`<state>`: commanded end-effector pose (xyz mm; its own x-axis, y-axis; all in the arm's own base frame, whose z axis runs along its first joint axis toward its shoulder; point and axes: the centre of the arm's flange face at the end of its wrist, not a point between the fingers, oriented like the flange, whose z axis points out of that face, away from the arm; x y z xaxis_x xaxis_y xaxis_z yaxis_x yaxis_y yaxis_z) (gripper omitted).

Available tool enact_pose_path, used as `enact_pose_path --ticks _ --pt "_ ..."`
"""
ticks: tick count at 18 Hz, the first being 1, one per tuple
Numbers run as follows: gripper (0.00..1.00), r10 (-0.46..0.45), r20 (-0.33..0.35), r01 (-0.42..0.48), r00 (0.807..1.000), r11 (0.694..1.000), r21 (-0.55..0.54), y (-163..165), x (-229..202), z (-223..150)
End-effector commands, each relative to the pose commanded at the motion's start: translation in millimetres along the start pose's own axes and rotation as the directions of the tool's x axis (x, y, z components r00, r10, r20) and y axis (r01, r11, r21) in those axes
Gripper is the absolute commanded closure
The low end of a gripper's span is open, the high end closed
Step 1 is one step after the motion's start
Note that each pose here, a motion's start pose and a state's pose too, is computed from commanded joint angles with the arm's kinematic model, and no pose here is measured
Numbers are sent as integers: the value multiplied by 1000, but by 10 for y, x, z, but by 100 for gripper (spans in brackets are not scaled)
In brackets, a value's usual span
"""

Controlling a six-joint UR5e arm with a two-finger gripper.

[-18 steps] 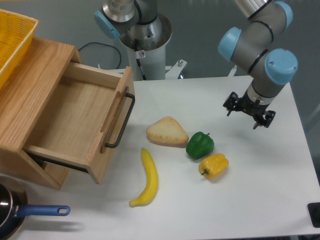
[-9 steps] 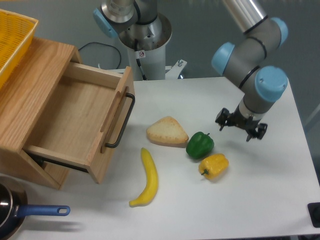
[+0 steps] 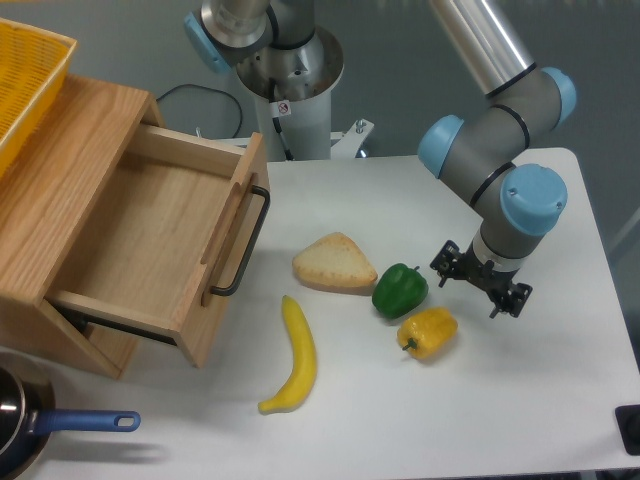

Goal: Pick up the yellow pepper
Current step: 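Move the open gripper down toward the yellow bell pepper, then lower the gripper around the yellow bell pepper beside the green pepper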

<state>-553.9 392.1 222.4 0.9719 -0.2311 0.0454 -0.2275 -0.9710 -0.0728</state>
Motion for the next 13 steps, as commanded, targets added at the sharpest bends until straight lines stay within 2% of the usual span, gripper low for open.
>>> enact_pose_path --ticks 5,13 --pt "0 -7 -28 10 1000 995 104 -134 10 50" --pt "0 -6 -39 11 999 994 109 -185 19 131"
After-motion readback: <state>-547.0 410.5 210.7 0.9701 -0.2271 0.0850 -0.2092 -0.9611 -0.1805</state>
